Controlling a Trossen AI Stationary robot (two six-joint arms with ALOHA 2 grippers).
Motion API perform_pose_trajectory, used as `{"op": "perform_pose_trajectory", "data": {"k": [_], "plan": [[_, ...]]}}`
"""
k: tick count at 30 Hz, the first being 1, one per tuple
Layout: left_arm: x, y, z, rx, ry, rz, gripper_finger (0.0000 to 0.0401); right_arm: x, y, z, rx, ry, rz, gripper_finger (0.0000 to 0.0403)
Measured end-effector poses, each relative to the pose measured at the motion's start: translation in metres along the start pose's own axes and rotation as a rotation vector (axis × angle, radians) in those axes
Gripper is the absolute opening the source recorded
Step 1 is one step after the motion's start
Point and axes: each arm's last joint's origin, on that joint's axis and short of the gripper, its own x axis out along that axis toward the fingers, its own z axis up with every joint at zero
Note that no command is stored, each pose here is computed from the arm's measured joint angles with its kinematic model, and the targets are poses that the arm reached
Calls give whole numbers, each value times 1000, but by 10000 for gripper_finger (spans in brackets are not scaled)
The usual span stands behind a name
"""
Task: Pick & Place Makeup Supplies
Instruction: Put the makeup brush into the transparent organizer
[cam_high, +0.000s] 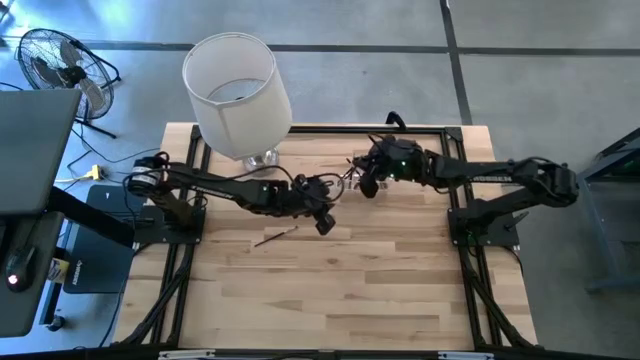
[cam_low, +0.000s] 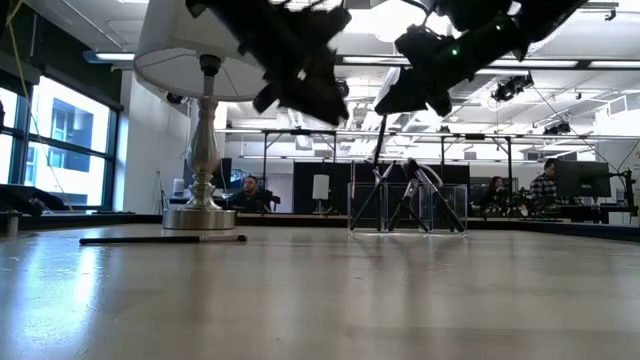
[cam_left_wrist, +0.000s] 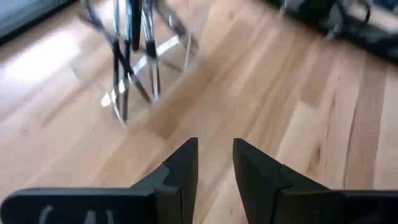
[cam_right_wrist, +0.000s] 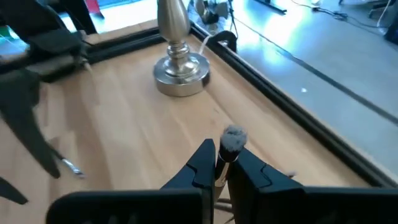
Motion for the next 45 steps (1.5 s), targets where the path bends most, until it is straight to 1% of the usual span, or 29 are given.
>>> {"op": "perform_pose_trajectory", "data": {"k": [1, 4, 5, 7, 9, 13, 17, 19, 27, 31, 34, 37, 40, 42, 45], "plan": [[-1, 0, 1, -1, -10, 8, 96, 1, 0, 3, -19, 9, -10, 14], [-3, 5, -7, 11, 20, 24, 84, 7, -4, 7, -49, 20, -33, 14], [-5, 8, -10, 5, 21, 24, 78, 11, -5, 5, -54, 35, -38, 14], [-7, 10, -11, -29, -23, 4, 63, 20, -8, 0, -52, 66, -39, 14], [-9, 17, -22, -44, -6, 12, 47, 32, -10, -11, -56, 121, -42, 14], [-9, 20, -33, -90, -5, 0, 25, 51, -10, -23, -63, 142, -30, 16], [-14, 15, -37, -95, -10, -26, 17, 61, -10, -30, -46, 152, -26, 48], [-16, 10, -37, -106, -21, -43, 16, 61, -10, -32, -45, 166, -30, 68], [-16, 11, -38, -110, -14, -36, 16, 49, -11, -20, -40, 120, -47, 135], [-16, 11, -38, -101, -13, -35, 16, 31, -11, -6, -62, 78, -39, 162], [-15, 11, -38, -79, -15, -33, 16, 13, -11, 4, -68, 57, -35, 175], [-15, 11, -38, -75, -15, -32, 16, -6, -11, 10, -20, 60, -36, 175], [-12, 11, -40, -59, -11, -20, 16, -21, -8, 10, 37, 95, -18, 159], [-12, 12, -40, -23, -20, 2, 16, -28, -1, 7, 52, 130, -6, 137], [-12, 12, -40, 53, -30, 13, 17, -35, 13, -1, 64, 185, -11, 85]]}}
